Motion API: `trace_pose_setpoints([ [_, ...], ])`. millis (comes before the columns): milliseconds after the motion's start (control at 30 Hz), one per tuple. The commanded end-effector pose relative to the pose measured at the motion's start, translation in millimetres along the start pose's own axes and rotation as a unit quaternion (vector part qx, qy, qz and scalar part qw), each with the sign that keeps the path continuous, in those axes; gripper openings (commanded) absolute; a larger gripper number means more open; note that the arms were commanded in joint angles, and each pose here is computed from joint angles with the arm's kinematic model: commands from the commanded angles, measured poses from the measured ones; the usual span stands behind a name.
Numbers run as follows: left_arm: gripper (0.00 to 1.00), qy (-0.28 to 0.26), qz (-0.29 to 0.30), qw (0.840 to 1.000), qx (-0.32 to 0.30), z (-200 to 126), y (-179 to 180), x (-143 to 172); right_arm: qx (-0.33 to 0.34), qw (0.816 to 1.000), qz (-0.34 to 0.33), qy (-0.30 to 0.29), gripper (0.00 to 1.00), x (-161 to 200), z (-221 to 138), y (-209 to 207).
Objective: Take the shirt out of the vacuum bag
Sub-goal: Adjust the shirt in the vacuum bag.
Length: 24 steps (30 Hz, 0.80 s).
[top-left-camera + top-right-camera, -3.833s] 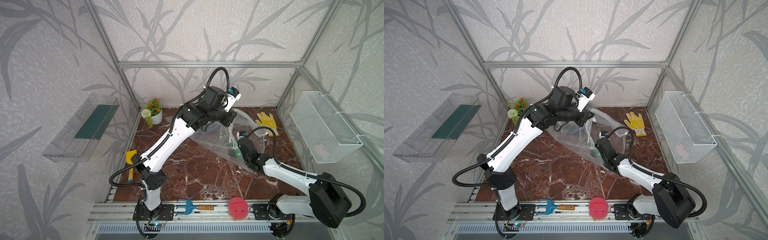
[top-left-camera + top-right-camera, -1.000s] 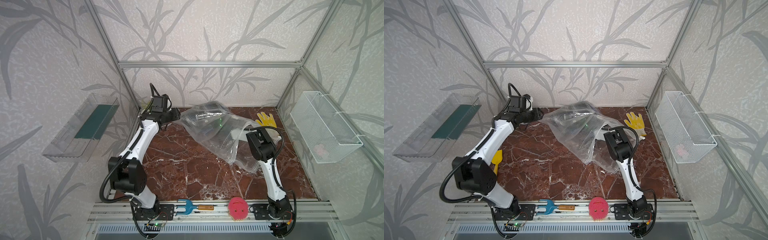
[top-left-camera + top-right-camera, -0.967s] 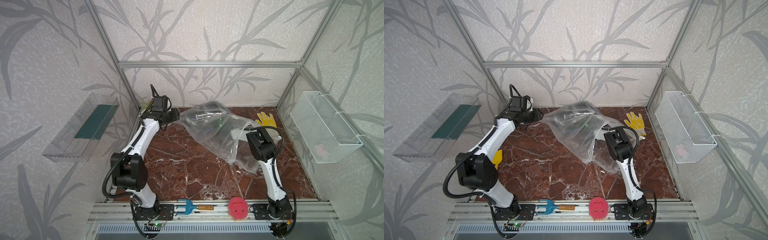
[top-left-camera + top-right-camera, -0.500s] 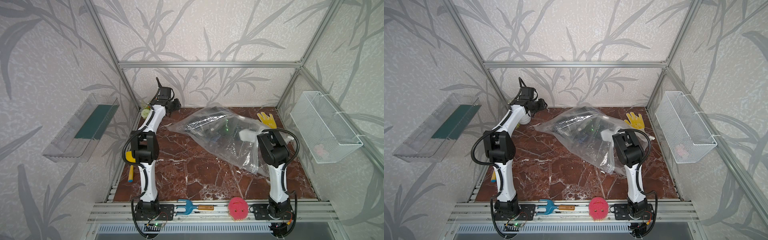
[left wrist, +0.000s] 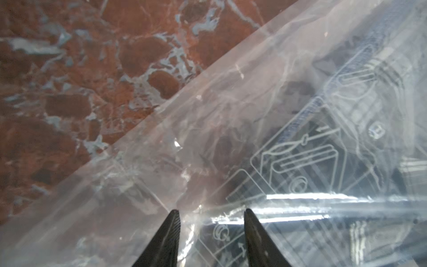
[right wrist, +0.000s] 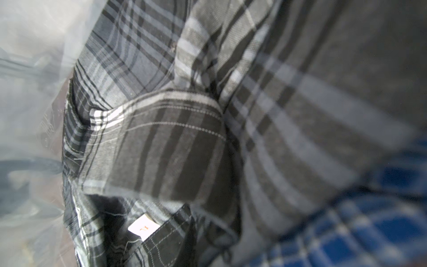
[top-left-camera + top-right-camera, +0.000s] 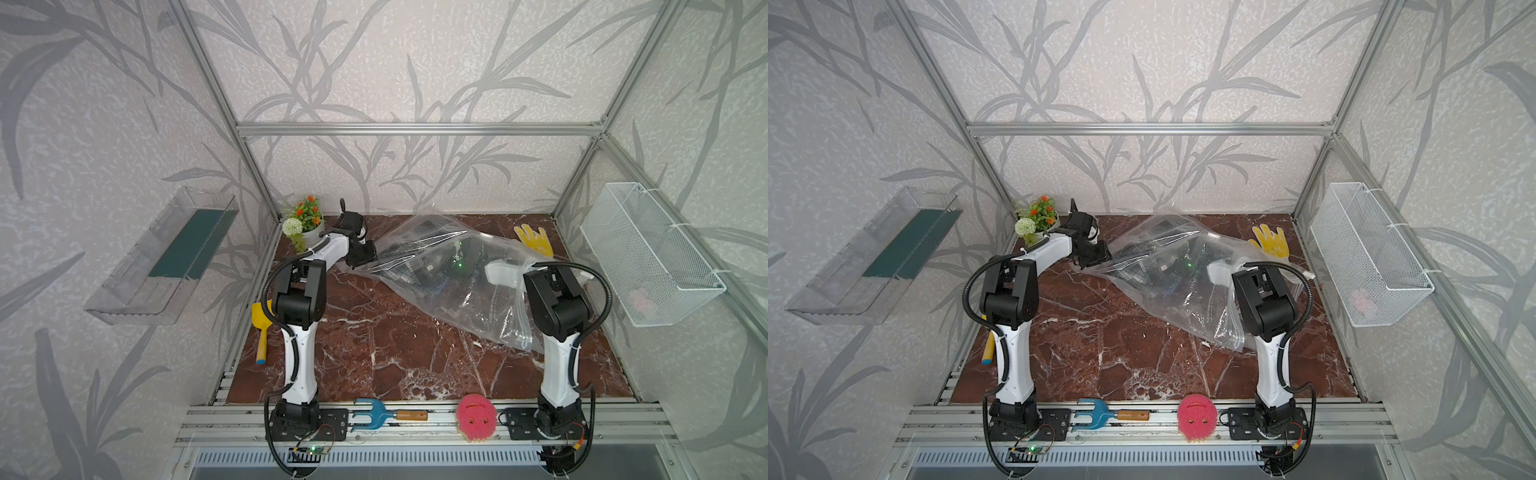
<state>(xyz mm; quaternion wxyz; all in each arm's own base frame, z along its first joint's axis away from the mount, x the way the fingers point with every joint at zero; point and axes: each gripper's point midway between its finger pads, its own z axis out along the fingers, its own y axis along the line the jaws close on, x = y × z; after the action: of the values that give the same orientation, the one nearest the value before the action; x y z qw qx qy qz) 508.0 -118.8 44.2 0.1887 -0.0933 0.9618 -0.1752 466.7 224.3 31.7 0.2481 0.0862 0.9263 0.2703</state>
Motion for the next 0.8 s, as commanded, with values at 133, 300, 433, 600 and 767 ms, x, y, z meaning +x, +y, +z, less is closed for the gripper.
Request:
trace_pose_setpoints([
  [133,0.43,-0.017,-0.016,1.000,0.005,3,6,-13,0.062,0.995,-0.013,0.075,0.00,47,-17,-39],
  [300,0.43,0.001,-0.015,1.000,0.002,17,7,-2,0.066,0.995,-0.007,0.077,0.00,49,-18,-44],
  [433,0.43,0.015,-0.012,1.000,-0.008,28,12,9,0.067,0.995,-0.006,0.077,0.00,47,-15,-44],
  [600,0.42,0.025,-0.015,0.999,-0.024,33,20,22,0.062,0.995,-0.004,0.083,0.00,46,-12,-41],
  [767,0.42,0.031,0.009,0.997,-0.065,32,29,29,0.073,0.994,-0.012,0.084,0.00,44,-20,-44],
])
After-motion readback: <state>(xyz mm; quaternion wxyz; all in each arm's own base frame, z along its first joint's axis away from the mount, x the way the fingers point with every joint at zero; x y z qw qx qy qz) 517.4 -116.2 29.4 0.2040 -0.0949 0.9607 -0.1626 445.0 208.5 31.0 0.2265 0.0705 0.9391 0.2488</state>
